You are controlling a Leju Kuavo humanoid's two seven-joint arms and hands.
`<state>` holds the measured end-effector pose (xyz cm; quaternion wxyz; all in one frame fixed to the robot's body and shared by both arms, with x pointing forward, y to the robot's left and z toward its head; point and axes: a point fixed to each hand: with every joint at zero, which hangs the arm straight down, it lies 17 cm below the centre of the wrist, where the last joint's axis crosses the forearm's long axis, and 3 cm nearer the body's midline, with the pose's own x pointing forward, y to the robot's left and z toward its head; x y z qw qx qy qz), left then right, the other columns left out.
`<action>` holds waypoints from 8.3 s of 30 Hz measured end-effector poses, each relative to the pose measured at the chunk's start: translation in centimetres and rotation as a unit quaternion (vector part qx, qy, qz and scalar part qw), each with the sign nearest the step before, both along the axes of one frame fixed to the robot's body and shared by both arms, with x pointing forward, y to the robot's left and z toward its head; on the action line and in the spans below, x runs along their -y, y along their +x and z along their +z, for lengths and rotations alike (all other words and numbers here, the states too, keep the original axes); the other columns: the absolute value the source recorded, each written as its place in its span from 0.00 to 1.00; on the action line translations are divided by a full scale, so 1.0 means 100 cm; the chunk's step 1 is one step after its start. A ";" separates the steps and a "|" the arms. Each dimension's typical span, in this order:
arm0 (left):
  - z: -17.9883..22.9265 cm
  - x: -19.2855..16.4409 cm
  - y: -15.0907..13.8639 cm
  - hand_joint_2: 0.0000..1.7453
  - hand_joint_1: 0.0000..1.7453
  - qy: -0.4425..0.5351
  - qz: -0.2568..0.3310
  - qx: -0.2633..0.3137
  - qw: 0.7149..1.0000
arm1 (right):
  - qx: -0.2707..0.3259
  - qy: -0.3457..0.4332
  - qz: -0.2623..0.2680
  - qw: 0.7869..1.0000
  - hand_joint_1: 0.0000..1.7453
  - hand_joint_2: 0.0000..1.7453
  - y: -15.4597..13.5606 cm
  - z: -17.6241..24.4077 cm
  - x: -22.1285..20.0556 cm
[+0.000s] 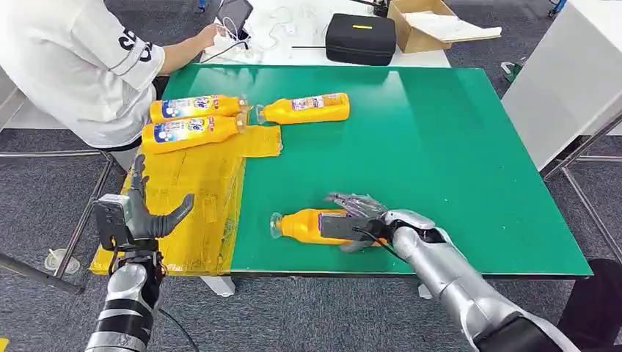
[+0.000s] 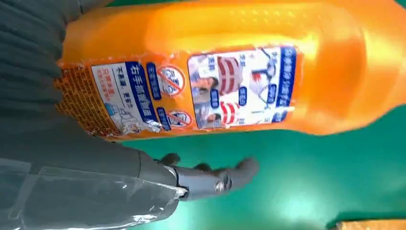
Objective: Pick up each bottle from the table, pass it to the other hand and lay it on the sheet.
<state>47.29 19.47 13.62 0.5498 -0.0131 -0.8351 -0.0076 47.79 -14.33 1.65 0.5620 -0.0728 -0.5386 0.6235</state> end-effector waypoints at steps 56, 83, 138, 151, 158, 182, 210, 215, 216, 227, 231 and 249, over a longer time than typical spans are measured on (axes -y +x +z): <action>-0.023 0.017 -0.014 1.00 0.00 -0.048 -0.032 -0.042 0.997 | 0.237 0.106 -0.082 0.962 1.00 1.00 -0.021 0.081 -0.022; 0.029 0.131 -0.072 1.00 0.00 -0.276 -0.327 -0.060 0.902 | 0.310 0.415 -0.192 0.833 1.00 1.00 -0.059 0.146 -0.029; 0.014 0.116 -0.043 1.00 1.00 -0.198 -0.241 -0.061 0.948 | 0.161 0.410 -0.112 0.891 0.00 0.00 -0.075 0.104 -0.164; 0.035 0.048 -0.001 1.00 1.00 -0.095 -0.081 0.002 0.992 | 0.238 0.476 -0.124 0.838 0.00 0.00 -0.078 0.177 -0.122; 0.048 0.038 0.009 1.00 1.00 -0.062 -0.049 0.024 0.997 | 0.256 0.492 -0.121 0.823 0.00 0.00 -0.082 0.197 -0.117; -0.092 0.052 0.029 1.00 1.00 0.646 -0.086 0.075 0.754 | 0.216 0.542 -0.052 0.810 0.00 0.00 -0.095 0.217 -0.150; -0.154 0.024 0.016 1.00 0.00 0.597 -0.185 -0.096 0.775 | 0.179 0.534 -0.031 0.826 0.00 0.00 -0.103 0.199 -0.171; -0.155 0.027 0.014 0.00 0.00 0.579 -0.199 -0.107 0.784 | 0.175 0.531 -0.028 0.829 0.00 0.00 -0.102 0.196 -0.173; -0.156 0.028 0.013 0.00 0.00 0.572 -0.205 -0.112 0.786 | 0.174 0.530 -0.028 0.830 0.00 0.00 -0.102 0.195 -0.174; -0.156 0.046 -0.005 0.00 0.00 0.496 -0.287 -0.145 0.807 | 0.163 0.525 -0.024 0.835 0.00 0.00 -0.100 0.187 -0.177; -0.152 0.047 -0.008 0.00 0.00 0.460 -0.310 -0.160 0.816 | 0.162 0.522 -0.022 0.837 0.00 0.00 -0.097 0.185 -0.177; 0.008 -0.006 0.043 1.00 0.00 0.016 -0.014 -0.011 1.000 | 0.165 0.428 -0.079 0.885 0.00 1.00 -0.076 0.149 -0.166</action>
